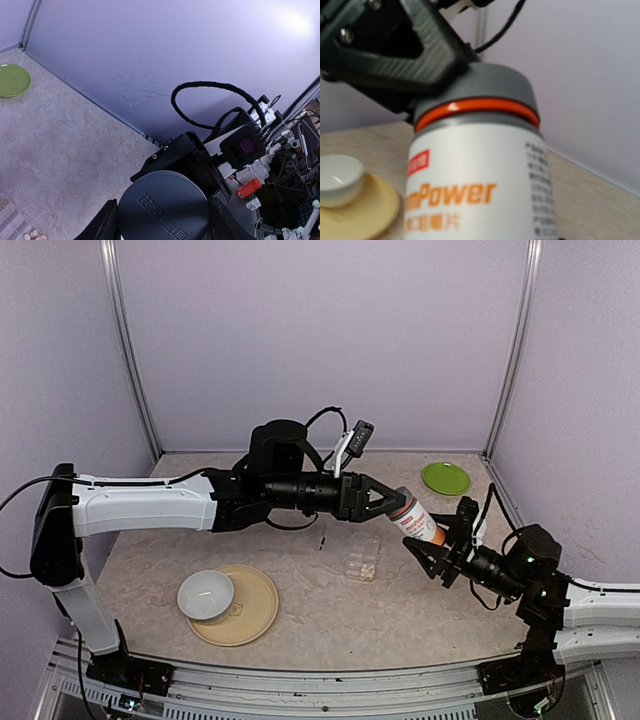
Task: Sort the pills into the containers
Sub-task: Screw the lid of the pill bottle onto the pill bottle.
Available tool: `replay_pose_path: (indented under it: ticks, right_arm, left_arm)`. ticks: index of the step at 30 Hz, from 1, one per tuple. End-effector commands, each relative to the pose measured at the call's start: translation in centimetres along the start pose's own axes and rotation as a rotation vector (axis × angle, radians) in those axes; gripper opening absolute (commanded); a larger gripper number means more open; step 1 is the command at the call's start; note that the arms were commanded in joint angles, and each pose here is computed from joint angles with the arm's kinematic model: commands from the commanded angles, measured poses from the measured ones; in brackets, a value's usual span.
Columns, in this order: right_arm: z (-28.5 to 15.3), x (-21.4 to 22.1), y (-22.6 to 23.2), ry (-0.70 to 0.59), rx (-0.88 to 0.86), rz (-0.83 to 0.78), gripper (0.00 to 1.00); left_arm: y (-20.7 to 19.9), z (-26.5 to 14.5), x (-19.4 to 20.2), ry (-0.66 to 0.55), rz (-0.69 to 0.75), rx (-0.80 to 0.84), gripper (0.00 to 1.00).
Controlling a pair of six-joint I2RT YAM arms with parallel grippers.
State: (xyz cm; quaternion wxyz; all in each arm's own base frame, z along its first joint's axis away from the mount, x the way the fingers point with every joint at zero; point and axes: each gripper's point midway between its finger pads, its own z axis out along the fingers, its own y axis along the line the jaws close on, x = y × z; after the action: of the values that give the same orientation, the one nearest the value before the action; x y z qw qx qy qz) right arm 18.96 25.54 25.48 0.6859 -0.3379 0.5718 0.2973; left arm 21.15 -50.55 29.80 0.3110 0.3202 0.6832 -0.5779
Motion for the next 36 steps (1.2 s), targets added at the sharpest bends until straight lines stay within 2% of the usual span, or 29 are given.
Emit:
replay_pose_path:
  ticks: [1, 4, 8, 11, 13, 14, 15, 22, 27, 31, 36]
  right_arm:
    - [-0.8, -3.4, 1.9, -0.126, -0.114, 0.117, 0.01]
    - [-1.4, -3.6, 2.5, -0.140, -0.148, 0.133, 0.01]
    - [-1.5, -3.5, 2.8, -0.127, -0.168, 0.140, 0.01]
    - [-1.5, -3.3, 2.7, -0.120, -0.158, 0.142, 0.01]
    - [-1.5, -3.2, 2.4, -0.119, -0.140, 0.141, 0.01]
    - [-1.5, -3.1, 2.3, -0.121, -0.133, 0.140, 0.01]
    - [-1.5, -3.1, 2.2, -0.122, -0.128, 0.137, 0.01]
    - [-1.4, -3.1, 1.8, -0.116, -0.101, 0.104, 0.01]
    - [-1.2, -3.2, 1.4, -0.120, -0.081, 0.078, 0.01]
    - [-1.2, -3.3, 0.9, -0.129, -0.047, 0.062, 0.01]
    - [-0.5, -3.8, 1.0, -0.135, -0.057, 0.045, 0.00]
  left_arm:
    - [-3.8, 0.6, 6.9, 0.235, 0.127, 0.215, 0.35]
    - [-3.8, 0.3, 7.5, 0.268, 0.175, 0.246, 0.39]
    - [-3.3, 0.1, 7.8, 0.291, 0.195, 0.248, 0.52]
    - [-3.2, -0.4, 7.1, 0.266, 0.182, 0.251, 0.63]
    - [-3.3, -0.8, 6.3, 0.232, 0.170, 0.253, 0.77]
    - [-3.4, -1.1, 6.0, 0.213, 0.169, 0.252, 0.90]
    - [-3.3, -1.4, 5.8, 0.196, 0.166, 0.245, 0.98]
    - [-3.8, -2.6, 2.7, 0.079, 0.158, 0.170, 0.99]
    - [-2.4, -3.0, 0.4, -0.007, 0.101, 0.040, 0.99]
    - [-2.3, -3.5, -1.1, -0.081, 0.062, -0.005, 0.99]
    - [-2.0, -2.9, -0.9, -0.085, 0.032, -0.040, 0.99]
